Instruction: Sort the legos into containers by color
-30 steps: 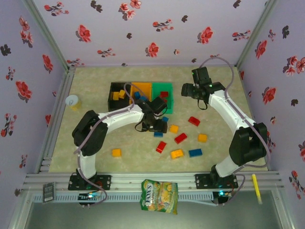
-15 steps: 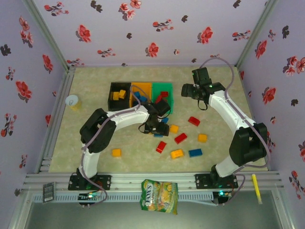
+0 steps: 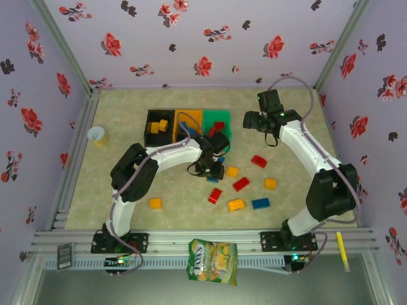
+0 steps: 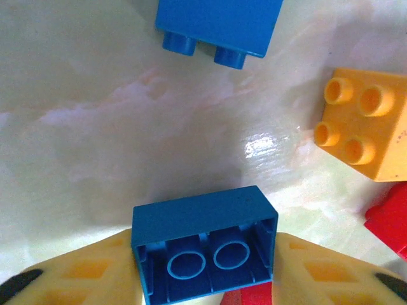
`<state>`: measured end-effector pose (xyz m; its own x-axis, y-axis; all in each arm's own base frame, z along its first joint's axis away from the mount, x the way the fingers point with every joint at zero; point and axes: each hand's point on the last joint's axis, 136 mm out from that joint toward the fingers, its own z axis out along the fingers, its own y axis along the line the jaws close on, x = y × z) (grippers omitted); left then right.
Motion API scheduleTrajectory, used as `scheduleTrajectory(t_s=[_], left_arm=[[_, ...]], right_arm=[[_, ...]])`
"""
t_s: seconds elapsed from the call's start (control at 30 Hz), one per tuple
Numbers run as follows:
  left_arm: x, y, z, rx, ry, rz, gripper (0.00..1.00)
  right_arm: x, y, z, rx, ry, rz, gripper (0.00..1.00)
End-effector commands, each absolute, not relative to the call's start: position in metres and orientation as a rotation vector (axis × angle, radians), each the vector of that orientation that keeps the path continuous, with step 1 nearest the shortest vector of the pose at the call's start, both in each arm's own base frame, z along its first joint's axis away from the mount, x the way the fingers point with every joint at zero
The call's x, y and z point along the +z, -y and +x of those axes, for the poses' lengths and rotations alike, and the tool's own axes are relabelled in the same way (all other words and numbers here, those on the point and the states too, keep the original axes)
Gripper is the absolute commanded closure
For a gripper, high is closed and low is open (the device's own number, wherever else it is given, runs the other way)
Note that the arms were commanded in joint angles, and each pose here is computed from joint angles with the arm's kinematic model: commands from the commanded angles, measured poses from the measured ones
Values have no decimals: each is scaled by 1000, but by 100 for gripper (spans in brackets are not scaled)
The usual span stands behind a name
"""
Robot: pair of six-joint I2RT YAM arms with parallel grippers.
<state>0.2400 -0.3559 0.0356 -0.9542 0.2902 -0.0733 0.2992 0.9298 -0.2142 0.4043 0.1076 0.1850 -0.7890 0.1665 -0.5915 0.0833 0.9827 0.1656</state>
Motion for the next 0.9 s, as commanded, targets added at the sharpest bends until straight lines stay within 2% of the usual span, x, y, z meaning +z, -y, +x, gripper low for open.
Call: scheduleTrajectory(t_s=[0.0, 0.27, 0.47, 0.63, 0.87], left_arm=[[44, 348, 241, -272, -3038, 512, 56], [97, 316, 271, -227, -2948, 499, 59], [131, 279, 311, -167, -2864, 432, 59], [143, 263, 368, -179, -2784, 351, 60], [155, 272, 435, -179, -2696, 399, 60]], right_arm=[[192, -103, 401, 180, -2462, 191, 20], [196, -101, 398, 177, -2451, 194, 20], [198, -100, 393, 182, -2443, 202, 20], [198, -100, 389, 199, -2444, 210, 20], [205, -95, 383, 177, -2435, 204, 20]])
